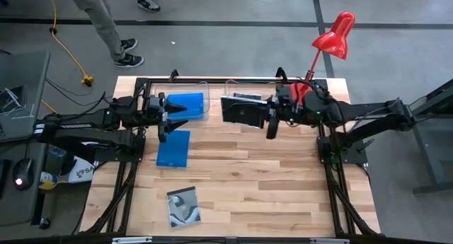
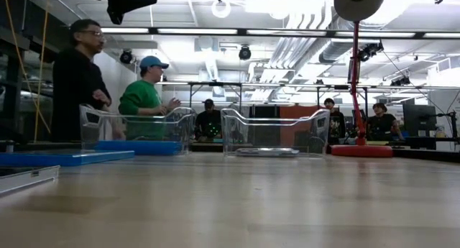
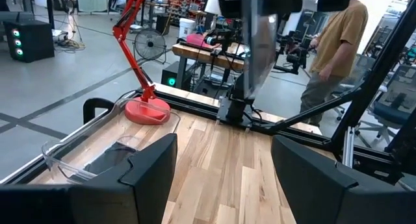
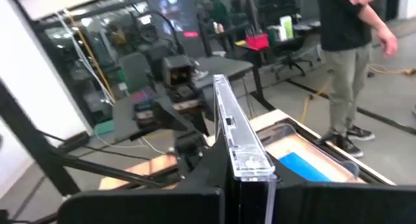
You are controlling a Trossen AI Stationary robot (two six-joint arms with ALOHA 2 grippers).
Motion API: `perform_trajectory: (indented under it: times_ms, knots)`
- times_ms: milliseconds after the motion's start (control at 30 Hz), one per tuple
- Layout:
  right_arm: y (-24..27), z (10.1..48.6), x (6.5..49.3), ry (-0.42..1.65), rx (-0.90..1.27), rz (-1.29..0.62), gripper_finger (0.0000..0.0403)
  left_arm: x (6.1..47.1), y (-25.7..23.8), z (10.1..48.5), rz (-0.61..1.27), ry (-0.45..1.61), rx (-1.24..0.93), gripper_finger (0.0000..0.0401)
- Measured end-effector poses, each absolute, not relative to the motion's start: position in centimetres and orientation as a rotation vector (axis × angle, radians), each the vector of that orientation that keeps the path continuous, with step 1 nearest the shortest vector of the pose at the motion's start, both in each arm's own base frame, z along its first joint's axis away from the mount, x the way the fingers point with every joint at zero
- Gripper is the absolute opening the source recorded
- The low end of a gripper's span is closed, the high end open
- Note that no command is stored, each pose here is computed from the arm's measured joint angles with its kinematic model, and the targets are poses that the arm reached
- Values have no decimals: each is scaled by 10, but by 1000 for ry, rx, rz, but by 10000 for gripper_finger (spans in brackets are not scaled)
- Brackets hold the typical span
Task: Pick & place jewel cases by type
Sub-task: Put the right black CD case into the right transparent bin
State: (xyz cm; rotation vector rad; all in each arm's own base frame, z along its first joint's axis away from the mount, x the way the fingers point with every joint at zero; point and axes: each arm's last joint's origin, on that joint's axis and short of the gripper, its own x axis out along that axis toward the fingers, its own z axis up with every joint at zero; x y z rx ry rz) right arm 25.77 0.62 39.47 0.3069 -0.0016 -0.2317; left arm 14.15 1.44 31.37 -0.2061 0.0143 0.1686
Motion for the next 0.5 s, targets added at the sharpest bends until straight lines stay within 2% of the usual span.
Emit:
perform_trajectory:
  times_ms: [500]
  knots:
    - [-64, 333, 306, 200, 465, -482, 2, 142, 14, 314, 168, 9, -215, 248]
